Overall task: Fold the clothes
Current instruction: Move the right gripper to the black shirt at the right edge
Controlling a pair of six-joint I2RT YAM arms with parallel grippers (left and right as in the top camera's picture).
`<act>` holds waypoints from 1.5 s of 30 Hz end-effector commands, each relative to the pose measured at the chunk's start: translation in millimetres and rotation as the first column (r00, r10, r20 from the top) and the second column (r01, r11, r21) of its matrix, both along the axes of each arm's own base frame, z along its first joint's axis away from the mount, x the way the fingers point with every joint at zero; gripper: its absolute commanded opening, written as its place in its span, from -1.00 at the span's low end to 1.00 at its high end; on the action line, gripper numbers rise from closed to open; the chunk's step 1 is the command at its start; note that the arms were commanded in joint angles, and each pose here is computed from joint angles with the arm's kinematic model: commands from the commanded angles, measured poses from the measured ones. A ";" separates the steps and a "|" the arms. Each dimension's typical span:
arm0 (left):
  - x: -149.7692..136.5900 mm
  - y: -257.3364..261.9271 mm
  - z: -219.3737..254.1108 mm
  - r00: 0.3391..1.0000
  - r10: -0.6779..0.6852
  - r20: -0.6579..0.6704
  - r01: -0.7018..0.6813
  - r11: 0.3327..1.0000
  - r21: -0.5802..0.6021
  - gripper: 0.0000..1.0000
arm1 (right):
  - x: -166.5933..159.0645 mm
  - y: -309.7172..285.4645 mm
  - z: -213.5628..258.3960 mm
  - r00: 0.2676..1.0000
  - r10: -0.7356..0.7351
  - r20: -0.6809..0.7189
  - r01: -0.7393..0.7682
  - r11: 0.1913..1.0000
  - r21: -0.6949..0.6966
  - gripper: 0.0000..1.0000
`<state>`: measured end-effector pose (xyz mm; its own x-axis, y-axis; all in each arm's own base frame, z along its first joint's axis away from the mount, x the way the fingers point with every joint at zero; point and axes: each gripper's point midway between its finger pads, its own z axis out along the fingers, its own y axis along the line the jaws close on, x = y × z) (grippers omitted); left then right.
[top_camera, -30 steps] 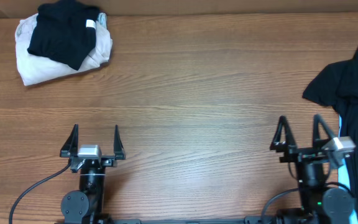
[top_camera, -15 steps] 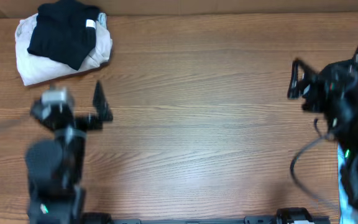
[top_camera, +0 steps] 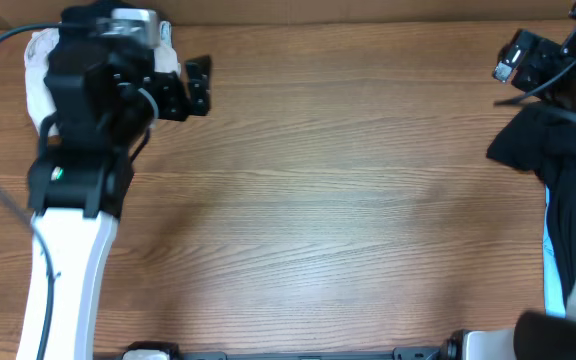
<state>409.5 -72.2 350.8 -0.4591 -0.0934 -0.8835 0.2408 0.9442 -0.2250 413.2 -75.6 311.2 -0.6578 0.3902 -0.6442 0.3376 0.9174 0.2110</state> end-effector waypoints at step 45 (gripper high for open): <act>30.8 -57.4 -187.4 0.888 0.113 -0.446 -0.016 0.976 0.215 1.00 | -2.0 -69.7 -314.3 0.782 -0.229 -0.579 0.220 0.972 -0.088 -0.27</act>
<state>435.9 -127.5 160.8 -0.8206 0.0223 -0.5711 0.0993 0.9896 -0.1041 417.3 -141.8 3.1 -0.8082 0.5604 -0.1810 0.5808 0.8093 -0.0880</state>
